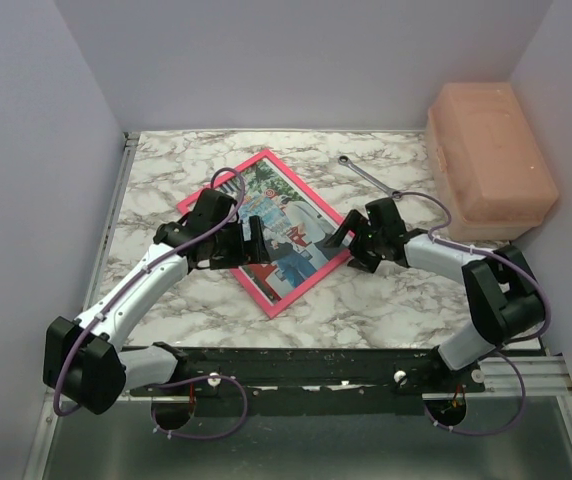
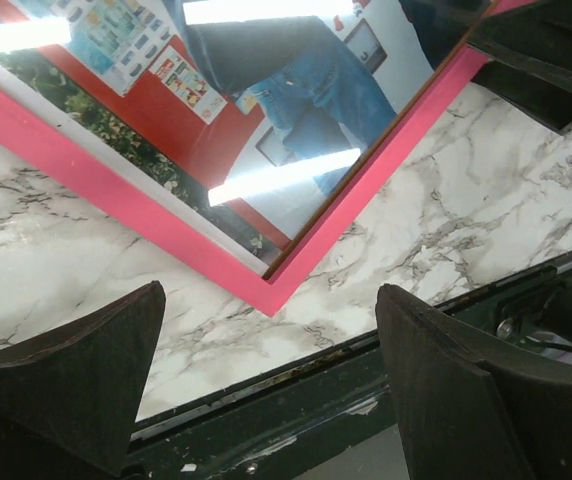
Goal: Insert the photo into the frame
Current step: Turn over the photo frame at the center of the board.
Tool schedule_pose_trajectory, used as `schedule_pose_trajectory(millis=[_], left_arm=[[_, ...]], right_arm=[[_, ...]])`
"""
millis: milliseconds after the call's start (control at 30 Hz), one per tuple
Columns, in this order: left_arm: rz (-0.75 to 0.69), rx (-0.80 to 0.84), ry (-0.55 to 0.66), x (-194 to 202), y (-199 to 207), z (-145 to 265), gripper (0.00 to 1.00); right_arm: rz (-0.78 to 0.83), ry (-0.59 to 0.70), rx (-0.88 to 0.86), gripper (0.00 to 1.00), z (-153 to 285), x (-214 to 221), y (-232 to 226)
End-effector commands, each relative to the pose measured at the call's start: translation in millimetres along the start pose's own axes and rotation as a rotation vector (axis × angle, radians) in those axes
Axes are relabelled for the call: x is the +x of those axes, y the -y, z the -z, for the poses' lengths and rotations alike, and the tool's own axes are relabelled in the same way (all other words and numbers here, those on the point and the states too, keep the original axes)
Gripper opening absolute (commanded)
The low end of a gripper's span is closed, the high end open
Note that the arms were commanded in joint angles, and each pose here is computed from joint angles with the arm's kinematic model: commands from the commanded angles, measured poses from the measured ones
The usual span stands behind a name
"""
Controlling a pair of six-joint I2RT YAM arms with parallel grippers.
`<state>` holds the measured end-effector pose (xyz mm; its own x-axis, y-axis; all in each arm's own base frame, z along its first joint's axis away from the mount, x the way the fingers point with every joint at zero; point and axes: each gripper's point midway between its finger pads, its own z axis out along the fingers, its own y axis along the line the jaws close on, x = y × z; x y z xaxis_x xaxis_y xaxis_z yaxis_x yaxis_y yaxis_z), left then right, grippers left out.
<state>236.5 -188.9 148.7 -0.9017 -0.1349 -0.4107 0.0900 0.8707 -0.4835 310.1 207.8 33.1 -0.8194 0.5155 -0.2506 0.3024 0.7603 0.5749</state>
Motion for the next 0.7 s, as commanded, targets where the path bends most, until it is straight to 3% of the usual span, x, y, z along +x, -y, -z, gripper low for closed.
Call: schedule_pose_trajectory(millis=[0, 133, 300, 433, 667], left_arm=[[0.039, -0.089, -0.017, 4.3, -22.2, -3.0, 0.88], [0.07, -0.118, -0.028, 6.2, -32.5, -5.7, 0.88], [0.109, -0.124, -0.046, 11.2, -41.7, -11.5, 0.88], [0.142, -0.112, -0.056, 16.2, -47.3, -15.7, 0.88], [0.225, -0.073, -0.07, 25.0, -60.8, -22.6, 0.88]], right_arm=[[-0.013, -0.188, 0.561, 1.0, 29.3, 64.5, 142.9], [0.045, -0.118, 0.618, 1.0, 41.4, 46.2, 147.7], [0.139, -0.028, 0.552, 1.0, 45.2, 12.9, 120.0], [0.322, -0.054, 0.486, 1.0, 38.4, -8.7, 94.8], [0.335, -0.044, 0.474, 1.0, 34.3, -34.1, 76.6]])
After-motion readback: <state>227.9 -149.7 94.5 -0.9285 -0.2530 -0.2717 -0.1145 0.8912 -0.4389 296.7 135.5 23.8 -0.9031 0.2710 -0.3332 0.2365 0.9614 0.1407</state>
